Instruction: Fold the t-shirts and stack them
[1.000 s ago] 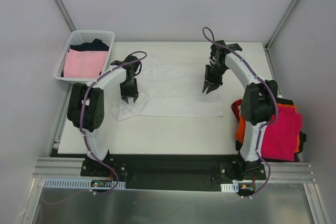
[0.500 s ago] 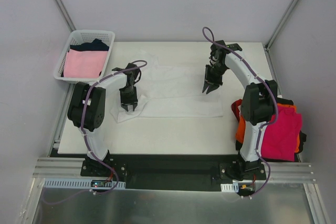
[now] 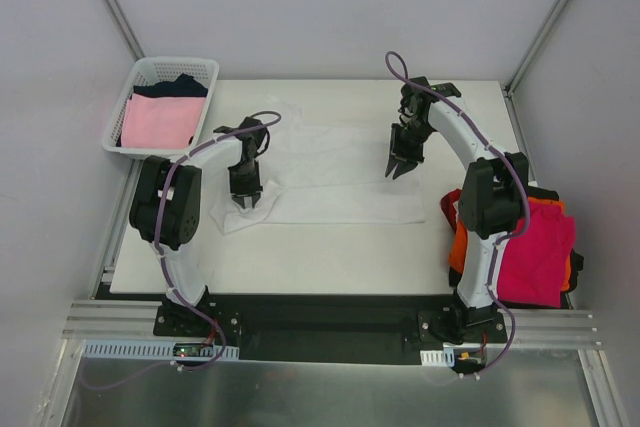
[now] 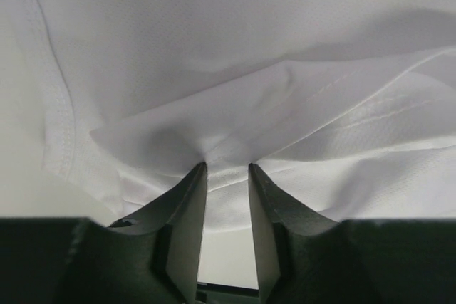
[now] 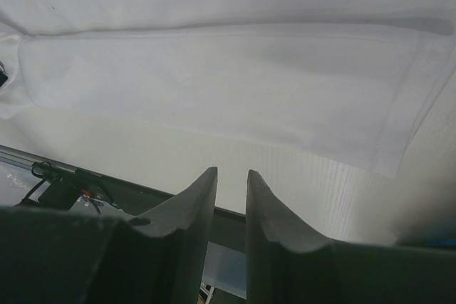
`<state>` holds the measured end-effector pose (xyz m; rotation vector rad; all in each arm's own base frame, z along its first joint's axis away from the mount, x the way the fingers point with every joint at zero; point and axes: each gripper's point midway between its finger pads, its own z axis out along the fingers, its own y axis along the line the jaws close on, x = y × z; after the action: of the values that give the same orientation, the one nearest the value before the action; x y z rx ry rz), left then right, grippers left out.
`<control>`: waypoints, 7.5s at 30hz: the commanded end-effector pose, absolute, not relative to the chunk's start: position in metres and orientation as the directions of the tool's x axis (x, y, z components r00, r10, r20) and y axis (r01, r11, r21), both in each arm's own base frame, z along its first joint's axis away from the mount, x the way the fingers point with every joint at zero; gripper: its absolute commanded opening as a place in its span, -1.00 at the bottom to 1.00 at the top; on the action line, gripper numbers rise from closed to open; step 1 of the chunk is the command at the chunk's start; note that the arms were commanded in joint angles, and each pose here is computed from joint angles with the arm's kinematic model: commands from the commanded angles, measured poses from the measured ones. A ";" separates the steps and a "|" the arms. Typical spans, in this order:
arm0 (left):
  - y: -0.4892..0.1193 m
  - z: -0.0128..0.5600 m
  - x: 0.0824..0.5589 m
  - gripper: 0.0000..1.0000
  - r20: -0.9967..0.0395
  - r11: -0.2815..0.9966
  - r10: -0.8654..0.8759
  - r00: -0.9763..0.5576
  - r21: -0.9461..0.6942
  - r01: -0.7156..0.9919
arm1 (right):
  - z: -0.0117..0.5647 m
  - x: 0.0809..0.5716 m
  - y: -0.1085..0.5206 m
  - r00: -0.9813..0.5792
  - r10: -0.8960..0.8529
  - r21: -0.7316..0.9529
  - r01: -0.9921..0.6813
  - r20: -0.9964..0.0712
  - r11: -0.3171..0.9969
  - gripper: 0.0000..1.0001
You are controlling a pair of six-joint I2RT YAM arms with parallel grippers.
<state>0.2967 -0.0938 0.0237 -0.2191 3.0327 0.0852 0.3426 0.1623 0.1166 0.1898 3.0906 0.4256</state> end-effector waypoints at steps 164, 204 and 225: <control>-0.037 0.069 0.416 -0.92 -0.228 0.942 -0.268 -0.936 0.140 -0.304 | 0.105 0.321 0.168 -0.996 0.041 0.250 0.058 0.073 0.967 -0.48; -0.048 0.033 0.312 -0.83 -0.096 0.951 -0.263 -0.960 0.140 -0.275 | 0.032 0.298 0.200 -0.989 0.033 0.326 0.080 0.147 0.942 -0.98; -0.018 0.028 0.296 -0.79 -0.047 0.935 -0.272 -0.961 0.222 -0.275 | 0.028 0.326 0.135 -0.959 0.253 0.347 0.281 0.124 0.895 -0.98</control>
<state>0.2989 -0.0269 0.0223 -0.4610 3.0629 0.2950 0.3174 0.1434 0.0172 0.4658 3.1818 0.6166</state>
